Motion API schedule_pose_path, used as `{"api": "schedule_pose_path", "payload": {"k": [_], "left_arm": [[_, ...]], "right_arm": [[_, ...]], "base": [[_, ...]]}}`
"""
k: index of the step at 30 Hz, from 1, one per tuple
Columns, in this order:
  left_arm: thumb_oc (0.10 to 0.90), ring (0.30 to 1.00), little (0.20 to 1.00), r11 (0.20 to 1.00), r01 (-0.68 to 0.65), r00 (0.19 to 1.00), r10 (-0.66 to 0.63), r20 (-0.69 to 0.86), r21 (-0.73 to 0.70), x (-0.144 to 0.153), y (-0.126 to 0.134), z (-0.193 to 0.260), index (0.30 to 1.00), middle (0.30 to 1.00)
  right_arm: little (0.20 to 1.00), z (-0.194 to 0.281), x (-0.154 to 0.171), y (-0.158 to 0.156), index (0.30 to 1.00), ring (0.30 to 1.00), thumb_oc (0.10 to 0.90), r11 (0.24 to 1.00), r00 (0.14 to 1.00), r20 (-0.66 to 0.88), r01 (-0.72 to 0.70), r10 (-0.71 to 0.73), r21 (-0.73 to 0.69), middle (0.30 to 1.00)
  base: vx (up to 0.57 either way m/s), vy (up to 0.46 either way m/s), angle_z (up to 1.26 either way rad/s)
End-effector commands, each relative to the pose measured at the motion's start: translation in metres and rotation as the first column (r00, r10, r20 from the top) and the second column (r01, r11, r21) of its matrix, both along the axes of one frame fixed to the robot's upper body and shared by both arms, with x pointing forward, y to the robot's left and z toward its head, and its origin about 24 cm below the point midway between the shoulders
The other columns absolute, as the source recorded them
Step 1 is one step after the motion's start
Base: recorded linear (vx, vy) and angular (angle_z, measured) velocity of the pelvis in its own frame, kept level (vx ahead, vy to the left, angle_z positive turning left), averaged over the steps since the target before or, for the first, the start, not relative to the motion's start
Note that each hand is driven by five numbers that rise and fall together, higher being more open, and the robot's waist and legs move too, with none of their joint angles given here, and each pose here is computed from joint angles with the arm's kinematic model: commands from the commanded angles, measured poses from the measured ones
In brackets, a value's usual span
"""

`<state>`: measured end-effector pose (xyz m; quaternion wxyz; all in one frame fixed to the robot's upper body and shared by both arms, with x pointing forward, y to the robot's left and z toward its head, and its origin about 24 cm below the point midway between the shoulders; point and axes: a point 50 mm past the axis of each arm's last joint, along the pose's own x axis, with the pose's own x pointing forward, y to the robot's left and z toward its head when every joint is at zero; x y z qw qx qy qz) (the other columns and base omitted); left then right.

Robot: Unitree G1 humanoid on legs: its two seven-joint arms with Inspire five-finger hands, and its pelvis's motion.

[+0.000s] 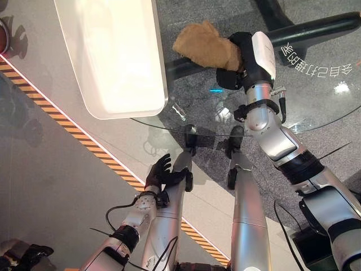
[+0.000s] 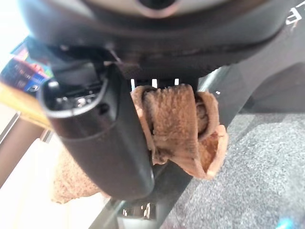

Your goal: Wipe the table with a cloth and put it in the basket.

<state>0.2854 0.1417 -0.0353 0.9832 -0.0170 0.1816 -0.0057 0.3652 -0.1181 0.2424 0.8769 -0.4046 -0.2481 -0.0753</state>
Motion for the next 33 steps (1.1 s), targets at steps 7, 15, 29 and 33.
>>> {"api": "schedule_pose_path", "payload": {"k": [7, 15, 29, 33], "left_arm": [[0.800, 0.900, 0.900, 0.999, -0.019, 0.995, 0.023, -0.102, 0.043, -0.039, 0.013, -0.032, 0.900, 0.900], [0.800, 0.900, 0.900, 0.998, -0.026, 0.994, 0.031, -0.103, 0.050, -0.039, 0.015, -0.033, 0.900, 0.900], [0.800, 0.900, 0.900, 0.997, -0.044, 0.993, 0.050, -0.109, 0.060, -0.037, 0.017, -0.033, 0.900, 0.900], [0.800, 0.900, 0.900, 0.997, -0.045, 0.992, 0.052, -0.113, 0.064, -0.037, 0.017, -0.034, 0.900, 0.900]], "right_arm": [[0.200, -0.048, -0.025, 0.038, 0.300, 0.300, 0.100, 0.950, 0.948, -0.203, -0.278, 0.246, -0.144, 0.300], [0.200, -0.050, -0.025, 0.032, 0.300, 0.300, 0.100, 0.960, 0.958, -0.181, -0.247, 0.222, -0.130, 0.300], [0.200, -0.022, -0.020, 0.007, 0.300, 0.300, 0.100, 0.996, 0.996, 0.013, -0.086, 0.086, -0.029, 0.300], [0.200, 0.000, -0.015, -0.011, 0.300, 0.300, 0.100, 0.999, 0.993, 0.115, 0.029, -0.032, 0.033, 0.300]], "base": [[0.00, -0.017, 0.00], [0.00, -0.004, 0.00], [0.00, 0.000, 0.00], [0.00, 0.000, 0.00]]}}
